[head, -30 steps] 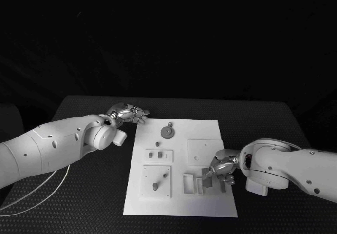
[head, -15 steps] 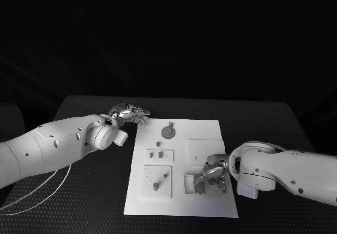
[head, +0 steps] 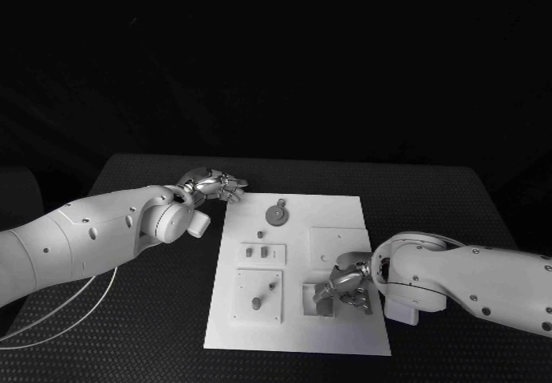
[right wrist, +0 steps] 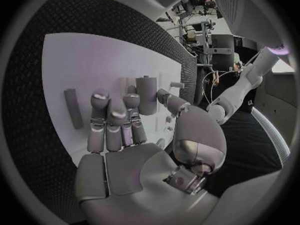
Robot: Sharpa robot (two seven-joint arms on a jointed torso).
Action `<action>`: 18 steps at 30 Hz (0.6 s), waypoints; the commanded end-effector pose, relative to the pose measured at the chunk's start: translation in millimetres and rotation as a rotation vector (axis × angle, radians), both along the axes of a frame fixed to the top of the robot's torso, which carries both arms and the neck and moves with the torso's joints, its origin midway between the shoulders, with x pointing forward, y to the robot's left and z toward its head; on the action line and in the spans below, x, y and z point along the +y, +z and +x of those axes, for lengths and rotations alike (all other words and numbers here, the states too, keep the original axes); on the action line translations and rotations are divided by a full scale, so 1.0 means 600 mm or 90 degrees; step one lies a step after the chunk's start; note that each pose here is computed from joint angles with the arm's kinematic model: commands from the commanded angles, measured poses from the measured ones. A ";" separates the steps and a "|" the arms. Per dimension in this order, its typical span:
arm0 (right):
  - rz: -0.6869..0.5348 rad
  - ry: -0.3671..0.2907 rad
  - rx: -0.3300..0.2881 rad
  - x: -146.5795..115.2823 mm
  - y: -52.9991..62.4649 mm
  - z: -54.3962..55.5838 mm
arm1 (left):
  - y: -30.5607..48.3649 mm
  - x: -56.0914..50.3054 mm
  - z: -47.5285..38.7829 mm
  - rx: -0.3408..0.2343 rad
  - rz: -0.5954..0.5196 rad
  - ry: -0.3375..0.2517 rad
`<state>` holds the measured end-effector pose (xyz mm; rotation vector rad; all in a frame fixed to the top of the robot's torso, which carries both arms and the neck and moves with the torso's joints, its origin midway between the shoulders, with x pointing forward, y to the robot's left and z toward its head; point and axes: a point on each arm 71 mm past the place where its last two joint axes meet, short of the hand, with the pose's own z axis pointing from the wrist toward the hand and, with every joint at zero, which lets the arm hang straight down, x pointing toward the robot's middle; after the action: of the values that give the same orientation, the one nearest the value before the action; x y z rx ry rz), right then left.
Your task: Assemble the parts on the task board
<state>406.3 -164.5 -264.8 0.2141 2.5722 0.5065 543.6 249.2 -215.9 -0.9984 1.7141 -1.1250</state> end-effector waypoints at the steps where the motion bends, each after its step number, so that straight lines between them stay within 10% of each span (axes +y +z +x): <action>1: 0.000 0.014 -0.001 0.007 -0.003 -0.003 | 0.001 -0.004 -0.001 0.001 -0.007 -0.011; 18: 0.007 0.027 -0.004 0.017 -0.006 -0.006 | 0.001 -0.003 -0.001 0.003 -0.007 -0.011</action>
<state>407.4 -161.6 -265.5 0.1963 2.5657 0.4974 543.3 249.9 -216.0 -0.9994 1.7162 -1.1245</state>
